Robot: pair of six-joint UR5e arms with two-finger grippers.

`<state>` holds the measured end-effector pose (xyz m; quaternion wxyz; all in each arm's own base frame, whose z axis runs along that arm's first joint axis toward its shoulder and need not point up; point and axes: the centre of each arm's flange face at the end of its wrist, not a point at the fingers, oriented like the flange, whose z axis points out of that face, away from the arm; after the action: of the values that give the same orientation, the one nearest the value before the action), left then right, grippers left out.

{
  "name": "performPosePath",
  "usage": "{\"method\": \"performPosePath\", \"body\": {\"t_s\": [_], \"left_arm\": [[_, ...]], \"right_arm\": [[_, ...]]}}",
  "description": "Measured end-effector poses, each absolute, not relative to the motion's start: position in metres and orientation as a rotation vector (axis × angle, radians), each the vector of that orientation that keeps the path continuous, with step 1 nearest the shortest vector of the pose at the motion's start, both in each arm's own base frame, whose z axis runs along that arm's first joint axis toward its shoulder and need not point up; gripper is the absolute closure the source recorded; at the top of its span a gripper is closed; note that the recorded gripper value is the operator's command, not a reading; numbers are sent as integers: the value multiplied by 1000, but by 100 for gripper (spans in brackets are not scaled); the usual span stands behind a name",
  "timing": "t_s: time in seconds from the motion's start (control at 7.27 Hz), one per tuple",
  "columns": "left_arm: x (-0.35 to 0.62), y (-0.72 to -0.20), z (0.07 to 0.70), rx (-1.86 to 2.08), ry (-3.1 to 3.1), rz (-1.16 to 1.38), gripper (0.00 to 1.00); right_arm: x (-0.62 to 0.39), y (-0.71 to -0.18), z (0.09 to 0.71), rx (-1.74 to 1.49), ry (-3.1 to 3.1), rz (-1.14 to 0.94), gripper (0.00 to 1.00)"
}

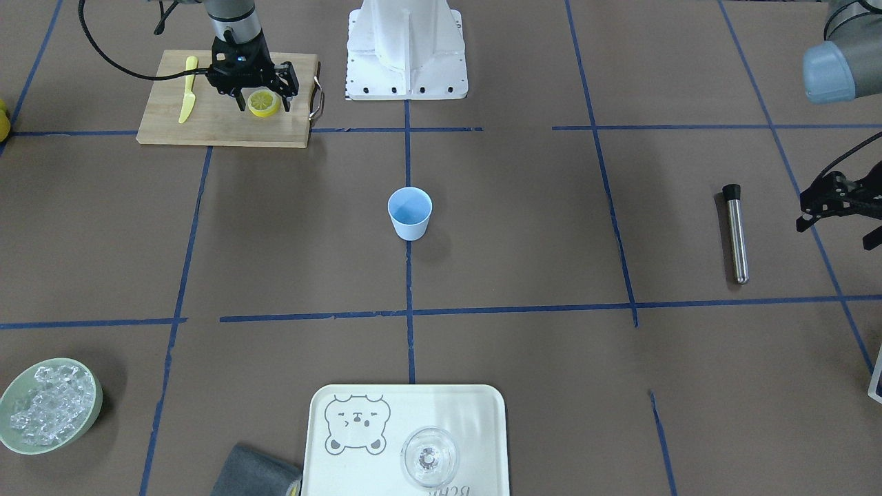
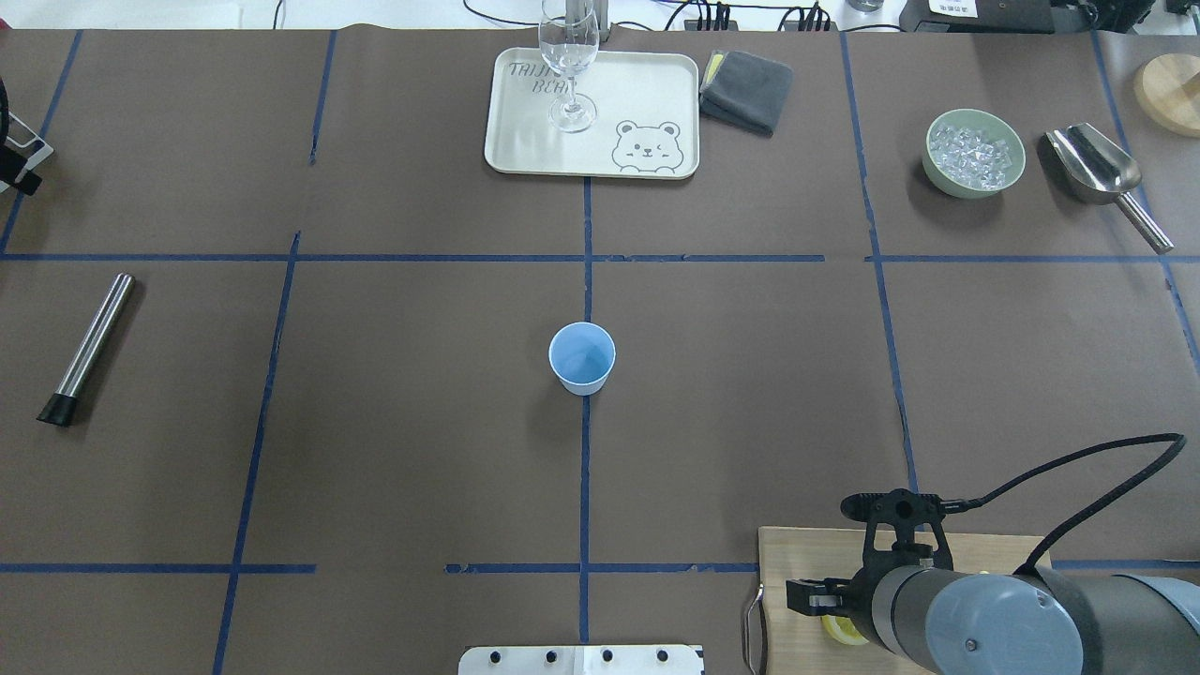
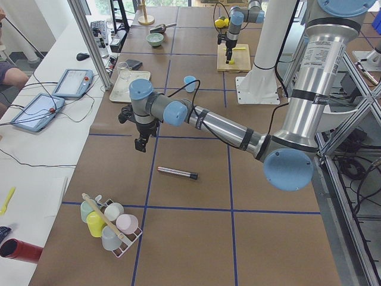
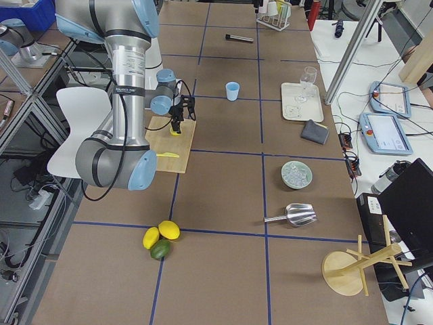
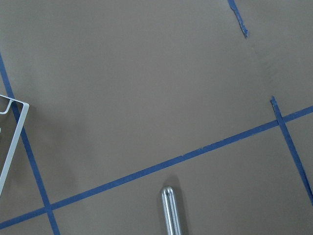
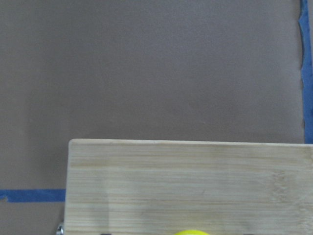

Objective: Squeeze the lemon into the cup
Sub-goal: 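Lower the right gripper and close it on the lemon slice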

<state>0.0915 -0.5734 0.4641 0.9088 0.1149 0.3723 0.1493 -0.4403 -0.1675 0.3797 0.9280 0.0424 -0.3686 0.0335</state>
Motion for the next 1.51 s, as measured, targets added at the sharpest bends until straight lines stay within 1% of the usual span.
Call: {"method": "performPosePath", "body": {"t_s": [0.14,0.55,0.69,0.83,1.1,1.24,1.38,1.51], "left_arm": [[91,-573,464,237,769,309,0],[91,-573,465,235,768,308,0],[91,-573,465,236,768,307,0],[91,-573,464,236,768,307,0],[91,-572,464,236,769,306,0],[91,-572,463,237,769,307,0],[91,-572,463,239,769,307,0],[91,-572,462,240,769,308,0]], "right_arm": [[-440,-167,379,87,-757,69,37],[-439,-167,377,86,-762,70,37],[-439,-168,377,87,-763,70,33],[-439,-168,376,87,-763,70,25],[-438,-168,379,88,-757,71,14],[-438,-168,380,88,-754,70,12],[-438,-167,381,87,-751,68,8],[-439,-165,381,85,-749,63,8]]}}
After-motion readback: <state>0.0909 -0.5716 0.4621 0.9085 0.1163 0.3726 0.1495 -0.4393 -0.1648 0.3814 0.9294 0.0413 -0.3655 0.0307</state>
